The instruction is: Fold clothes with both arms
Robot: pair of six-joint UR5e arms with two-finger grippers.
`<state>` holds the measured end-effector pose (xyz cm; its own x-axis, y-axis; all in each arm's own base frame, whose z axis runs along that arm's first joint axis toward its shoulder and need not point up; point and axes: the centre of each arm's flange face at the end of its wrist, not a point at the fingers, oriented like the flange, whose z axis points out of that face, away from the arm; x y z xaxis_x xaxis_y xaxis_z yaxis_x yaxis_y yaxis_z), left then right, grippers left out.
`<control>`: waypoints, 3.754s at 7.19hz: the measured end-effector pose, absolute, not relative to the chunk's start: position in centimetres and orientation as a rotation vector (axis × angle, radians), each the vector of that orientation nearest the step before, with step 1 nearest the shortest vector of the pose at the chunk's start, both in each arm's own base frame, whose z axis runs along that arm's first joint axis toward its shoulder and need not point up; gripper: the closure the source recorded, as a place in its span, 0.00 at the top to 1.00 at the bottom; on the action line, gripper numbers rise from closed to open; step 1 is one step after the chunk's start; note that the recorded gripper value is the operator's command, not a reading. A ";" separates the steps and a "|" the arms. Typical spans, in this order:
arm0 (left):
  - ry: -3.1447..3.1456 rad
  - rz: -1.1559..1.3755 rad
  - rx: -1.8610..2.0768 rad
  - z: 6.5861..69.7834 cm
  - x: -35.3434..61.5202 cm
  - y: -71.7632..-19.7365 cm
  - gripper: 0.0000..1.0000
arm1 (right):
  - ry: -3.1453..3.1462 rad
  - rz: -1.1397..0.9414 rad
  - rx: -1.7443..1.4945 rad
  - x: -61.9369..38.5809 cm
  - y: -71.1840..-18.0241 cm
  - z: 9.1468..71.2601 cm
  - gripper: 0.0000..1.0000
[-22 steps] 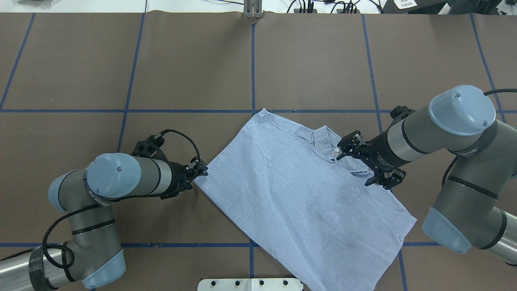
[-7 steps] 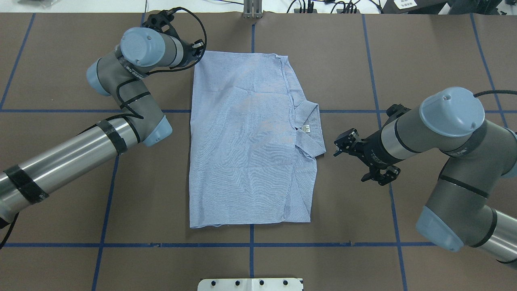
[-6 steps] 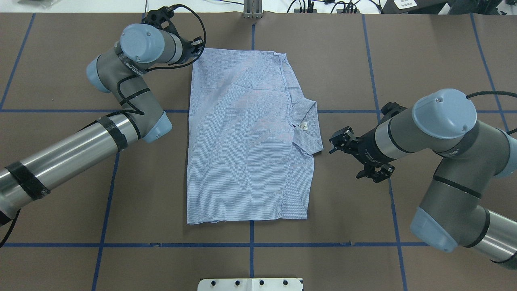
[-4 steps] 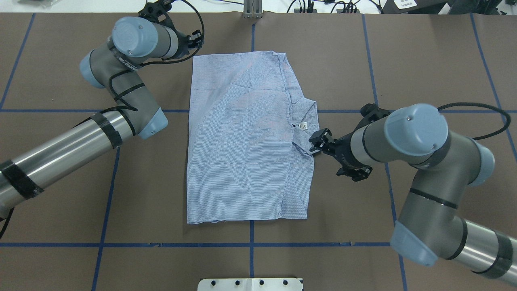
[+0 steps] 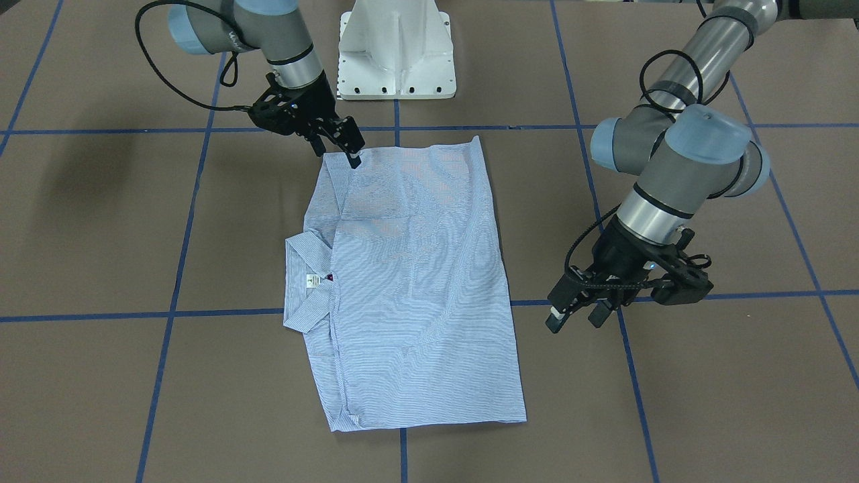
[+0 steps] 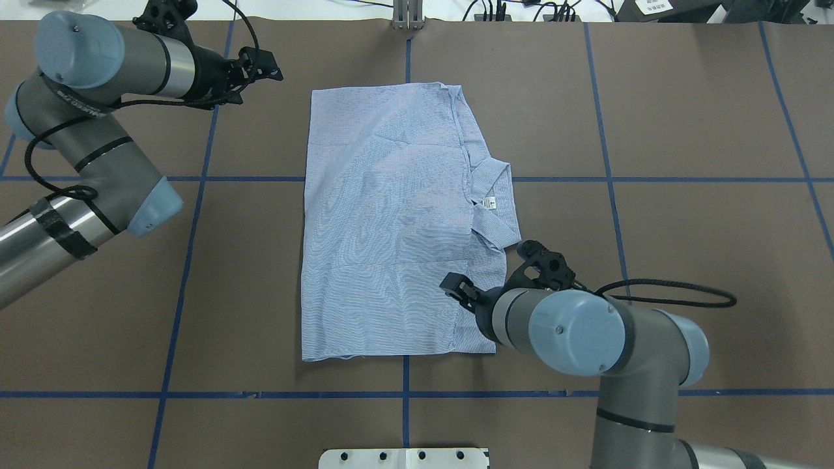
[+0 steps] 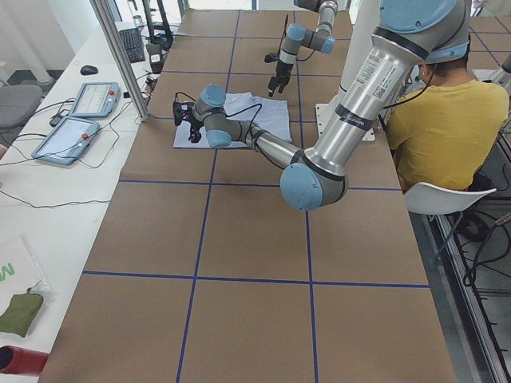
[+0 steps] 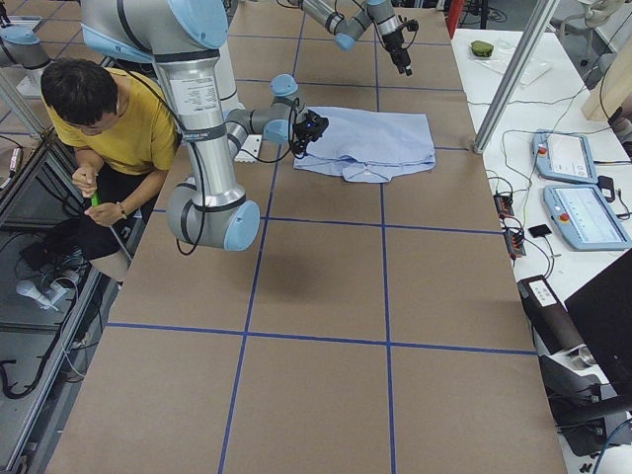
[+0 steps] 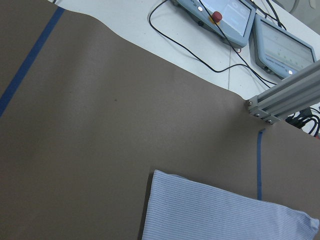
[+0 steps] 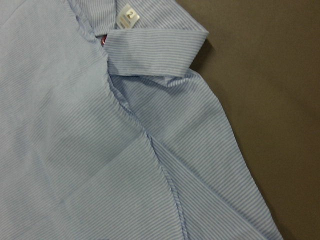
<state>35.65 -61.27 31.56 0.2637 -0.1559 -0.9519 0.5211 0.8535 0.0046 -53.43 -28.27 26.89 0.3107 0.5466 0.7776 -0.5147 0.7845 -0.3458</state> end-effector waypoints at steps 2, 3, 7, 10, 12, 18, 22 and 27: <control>1.230 -0.469 0.346 31.6 35.1 -60.9 0.96 | -1.013 0.741 -0.040 -57.4 -26.9 27.1 0.92; 1.232 -0.470 0.345 31.5 35.1 -60.9 0.96 | -1.006 0.753 -0.042 -58.0 -26.8 27.1 0.86; 1.234 -0.473 0.343 31.5 35.0 -60.8 0.96 | -1.012 0.768 -0.046 -57.8 -27.0 26.6 0.00; 1.233 -0.474 0.343 31.6 35.1 -60.8 0.96 | -1.022 0.769 -0.049 -56.8 -27.0 26.3 0.00; 1.234 -0.474 0.342 31.5 35.1 -60.7 0.96 | -1.000 0.770 -0.041 -54.4 -26.9 25.4 0.00; 1.233 -0.474 0.339 31.6 35.3 -60.8 0.97 | -0.871 0.780 0.027 -51.7 -27.3 26.7 1.00; 1.234 -0.474 0.341 31.4 35.4 -60.8 0.97 | -0.888 0.850 0.035 -52.4 -26.5 26.7 1.00; 1.242 -0.495 0.329 31.2 35.3 -60.8 0.97 | -0.969 1.079 -0.015 -55.4 -25.0 28.2 0.91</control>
